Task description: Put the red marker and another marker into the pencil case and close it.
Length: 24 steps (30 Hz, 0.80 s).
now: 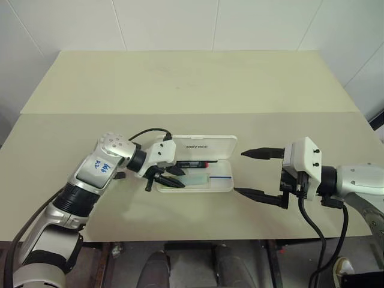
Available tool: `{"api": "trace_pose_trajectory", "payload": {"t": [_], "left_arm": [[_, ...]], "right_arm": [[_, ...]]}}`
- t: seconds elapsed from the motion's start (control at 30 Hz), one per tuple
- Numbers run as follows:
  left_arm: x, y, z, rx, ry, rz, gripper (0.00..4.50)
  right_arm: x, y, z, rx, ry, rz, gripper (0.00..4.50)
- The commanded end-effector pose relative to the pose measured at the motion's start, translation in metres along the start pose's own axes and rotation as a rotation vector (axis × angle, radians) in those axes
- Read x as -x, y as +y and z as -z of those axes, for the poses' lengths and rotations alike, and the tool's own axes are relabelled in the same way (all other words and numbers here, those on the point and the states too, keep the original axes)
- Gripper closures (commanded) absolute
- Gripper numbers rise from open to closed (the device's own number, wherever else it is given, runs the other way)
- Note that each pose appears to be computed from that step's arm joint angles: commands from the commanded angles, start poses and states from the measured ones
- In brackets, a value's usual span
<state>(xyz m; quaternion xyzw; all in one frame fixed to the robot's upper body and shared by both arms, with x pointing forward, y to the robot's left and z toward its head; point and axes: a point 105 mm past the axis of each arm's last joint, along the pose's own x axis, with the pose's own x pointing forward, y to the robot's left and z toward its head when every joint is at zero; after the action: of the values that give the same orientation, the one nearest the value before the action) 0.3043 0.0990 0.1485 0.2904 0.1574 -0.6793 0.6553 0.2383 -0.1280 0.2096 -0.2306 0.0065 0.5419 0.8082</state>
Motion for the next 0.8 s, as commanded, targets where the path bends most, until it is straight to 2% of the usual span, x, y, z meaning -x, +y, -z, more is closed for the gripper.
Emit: {"api": "trace_pose_trajectory", "payload": {"t": [0.03, 0.17, 0.2, 0.47, 0.8], "left_arm": [[0.013, 0.004, -0.01, -0.043, 0.005, -0.034, 3.4], [0.013, 0.003, -0.009, -0.035, 0.008, -0.028, 3.4], [0.013, 0.001, -0.009, -0.028, 0.006, -0.012, 2.66], [0.013, 0.001, -0.011, -0.051, -0.002, -0.016, 0.12], [0.019, -0.016, -0.019, -0.056, -0.057, 0.077, 0.12]], "right_arm": [[-0.001, 0.002, -0.008, 0.035, -0.028, -0.002, 0.0], [-0.002, 0.001, -0.008, 0.034, -0.031, -0.001, 0.0], [-0.003, 0.001, -0.008, 0.034, -0.032, -0.002, 0.0], [-0.004, 0.002, -0.008, 0.028, -0.035, -0.003, 0.0], [-0.006, 0.0, -0.006, 0.024, -0.042, -0.002, 0.0]]}}
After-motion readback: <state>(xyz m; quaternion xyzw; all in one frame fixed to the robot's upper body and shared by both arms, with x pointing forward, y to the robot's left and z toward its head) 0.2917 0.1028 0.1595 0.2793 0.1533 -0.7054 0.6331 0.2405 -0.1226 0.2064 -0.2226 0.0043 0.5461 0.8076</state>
